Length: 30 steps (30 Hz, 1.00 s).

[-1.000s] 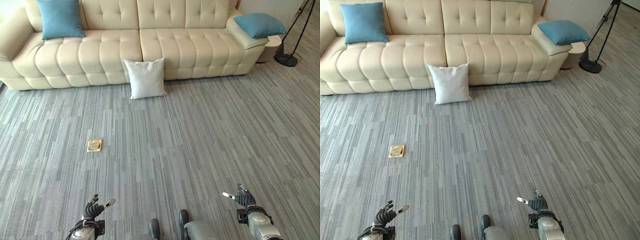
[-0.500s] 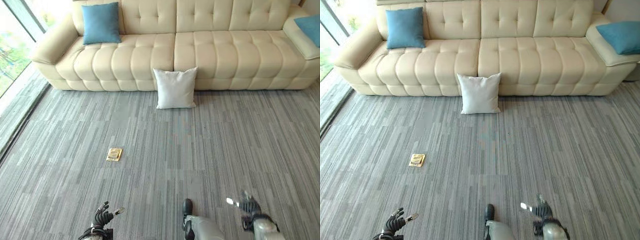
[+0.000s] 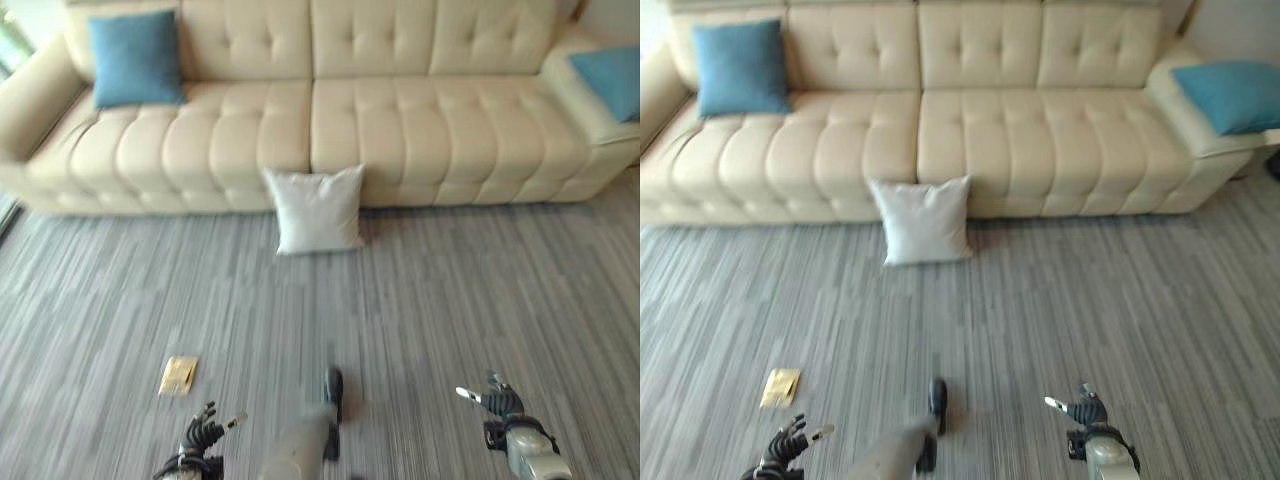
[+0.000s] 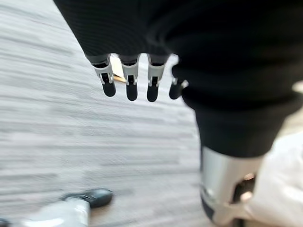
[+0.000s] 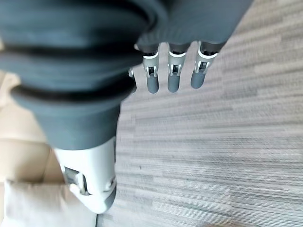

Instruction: Pick up all the scattered cushions and arrange them neatly on the sofa.

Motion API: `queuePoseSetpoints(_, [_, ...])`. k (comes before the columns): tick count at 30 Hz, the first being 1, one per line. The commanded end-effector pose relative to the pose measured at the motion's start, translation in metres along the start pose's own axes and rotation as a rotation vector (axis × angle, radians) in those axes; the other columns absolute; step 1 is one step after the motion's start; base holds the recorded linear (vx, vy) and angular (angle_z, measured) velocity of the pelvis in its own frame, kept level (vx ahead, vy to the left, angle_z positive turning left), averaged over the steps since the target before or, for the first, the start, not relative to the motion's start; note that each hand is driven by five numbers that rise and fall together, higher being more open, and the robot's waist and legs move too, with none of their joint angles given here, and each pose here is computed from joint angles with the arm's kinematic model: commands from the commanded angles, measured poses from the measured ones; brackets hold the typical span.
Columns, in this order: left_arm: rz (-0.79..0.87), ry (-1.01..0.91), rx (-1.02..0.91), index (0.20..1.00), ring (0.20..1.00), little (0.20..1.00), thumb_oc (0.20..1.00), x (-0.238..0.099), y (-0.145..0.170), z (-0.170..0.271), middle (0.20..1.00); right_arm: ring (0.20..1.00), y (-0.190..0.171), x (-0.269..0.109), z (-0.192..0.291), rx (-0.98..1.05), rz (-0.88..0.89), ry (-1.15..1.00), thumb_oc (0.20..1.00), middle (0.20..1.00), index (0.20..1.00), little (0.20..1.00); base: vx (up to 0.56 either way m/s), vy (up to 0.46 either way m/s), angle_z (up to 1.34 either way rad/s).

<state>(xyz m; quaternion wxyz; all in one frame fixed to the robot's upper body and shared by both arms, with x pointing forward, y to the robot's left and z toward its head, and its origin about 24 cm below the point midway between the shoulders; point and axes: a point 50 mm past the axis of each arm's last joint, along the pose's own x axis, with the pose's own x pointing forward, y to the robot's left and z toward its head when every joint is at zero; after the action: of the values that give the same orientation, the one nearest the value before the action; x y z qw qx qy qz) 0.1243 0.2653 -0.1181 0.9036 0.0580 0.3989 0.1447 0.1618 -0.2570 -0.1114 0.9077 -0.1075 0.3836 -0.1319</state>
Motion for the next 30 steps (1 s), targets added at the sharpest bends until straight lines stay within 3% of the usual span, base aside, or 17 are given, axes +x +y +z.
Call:
queuePoseSetpoints(1, [0.016, -0.102, 0.070, 1.000, 1.000, 1.000, 1.000, 0.007, 0.012, 0.029, 1.000, 1.000, -0.003, 0.003, 0.030, -0.006, 0.009, -0.130, 1.000, 1.000, 1.000, 1.000, 0.22, 0.171, -0.37])
queuePoseSetpoints(11, [0.037, -0.101, 0.068, 1.000, 1.000, 1.000, 1.000, 0.011, 0.014, 0.034, 1.000, 1.000, 0.005, 0.006, 0.043, 0.004, 0.034, -0.161, 1.000, 1.000, 1.000, 1.000, 0.31, 0.107, 0.20])
queuePoseSetpoints(23, [-0.028, -0.095, 0.080, 1.000, 1.000, 1.000, 1.000, 0.009, -0.001, 0.029, 1.000, 1.000, -0.010, 0.002, 0.026, 0.017, 0.003, -0.120, 1.000, 1.000, 1.000, 1.000, 0.26, -0.112, 0.54])
queuePoseSetpoints(30, [-0.049, -0.100, 0.103, 1.000, 1.000, 1.000, 1.000, 0.010, -0.007, 0.032, 1.000, 1.000, -0.015, 0.003, 0.026, 0.018, -0.028, -0.107, 1.000, 1.000, 1.000, 1.000, 0.17, 0.030, -0.04])
